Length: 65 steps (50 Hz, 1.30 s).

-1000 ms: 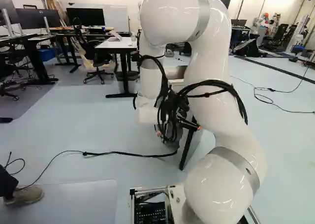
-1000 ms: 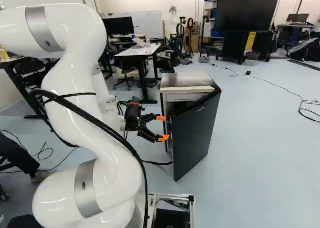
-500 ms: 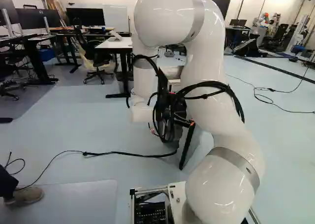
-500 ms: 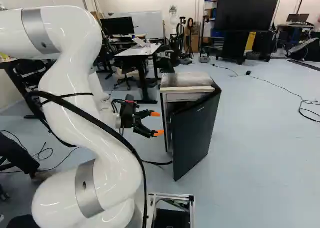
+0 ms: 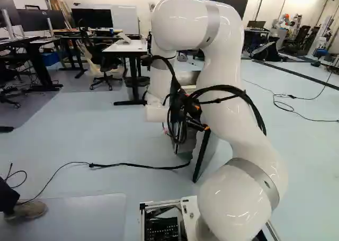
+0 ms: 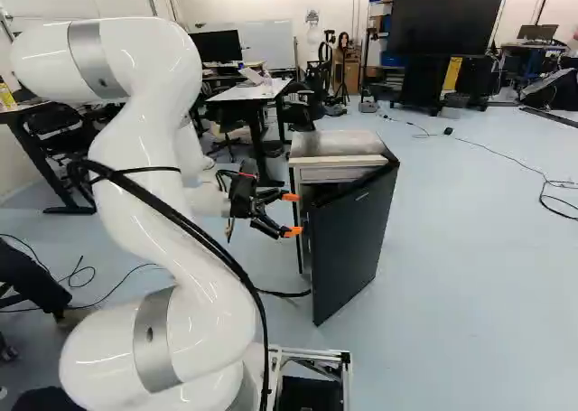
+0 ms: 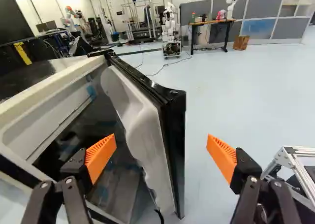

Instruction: Open the fridge door

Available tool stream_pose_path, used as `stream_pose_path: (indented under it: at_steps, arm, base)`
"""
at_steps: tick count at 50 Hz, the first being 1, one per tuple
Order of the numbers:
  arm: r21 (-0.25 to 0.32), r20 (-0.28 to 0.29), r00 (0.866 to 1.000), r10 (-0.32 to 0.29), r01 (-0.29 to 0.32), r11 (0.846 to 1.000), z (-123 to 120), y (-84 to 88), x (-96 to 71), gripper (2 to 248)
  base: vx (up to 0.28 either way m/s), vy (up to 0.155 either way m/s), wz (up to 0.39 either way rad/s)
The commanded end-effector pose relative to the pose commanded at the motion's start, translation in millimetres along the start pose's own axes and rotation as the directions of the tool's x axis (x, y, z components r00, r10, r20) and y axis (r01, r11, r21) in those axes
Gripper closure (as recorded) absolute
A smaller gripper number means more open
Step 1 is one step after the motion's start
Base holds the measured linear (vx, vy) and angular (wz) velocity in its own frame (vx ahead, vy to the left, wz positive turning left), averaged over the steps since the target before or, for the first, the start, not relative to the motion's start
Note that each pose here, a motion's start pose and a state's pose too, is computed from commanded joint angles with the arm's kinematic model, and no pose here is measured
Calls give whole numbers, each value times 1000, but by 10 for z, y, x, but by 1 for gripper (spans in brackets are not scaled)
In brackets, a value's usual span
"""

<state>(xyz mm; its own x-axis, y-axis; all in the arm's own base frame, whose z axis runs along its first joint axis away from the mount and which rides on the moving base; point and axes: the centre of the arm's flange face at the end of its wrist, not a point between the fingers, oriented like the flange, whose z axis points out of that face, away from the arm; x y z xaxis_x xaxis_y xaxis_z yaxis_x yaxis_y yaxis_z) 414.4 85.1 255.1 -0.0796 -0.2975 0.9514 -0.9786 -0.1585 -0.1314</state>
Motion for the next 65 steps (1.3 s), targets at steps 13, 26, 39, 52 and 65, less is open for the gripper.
stream_pose_path:
  at_steps: [13, 26, 39, 52, 65]
  arm:
    - [-59, -16, 1000, 19, -20, 998, 252, -18, 80, 3]
    - [-115, -34, 999, 24, -28, 993, 488, 49, 159, 3]
    - [-172, -52, 998, 28, -37, 984, 723, 128, 240, 3]
    - [-231, -70, 997, 35, -50, 972, 963, 206, 325, 3]
    - [-290, -89, 995, 44, -68, 954, 1209, 281, 413, 3]
  base:
    - [0, 0, 0]
    - [0, 0, 0]
    - [0, 0, 0]
    - [0, 0, 0]
    - [0, 0, 0]
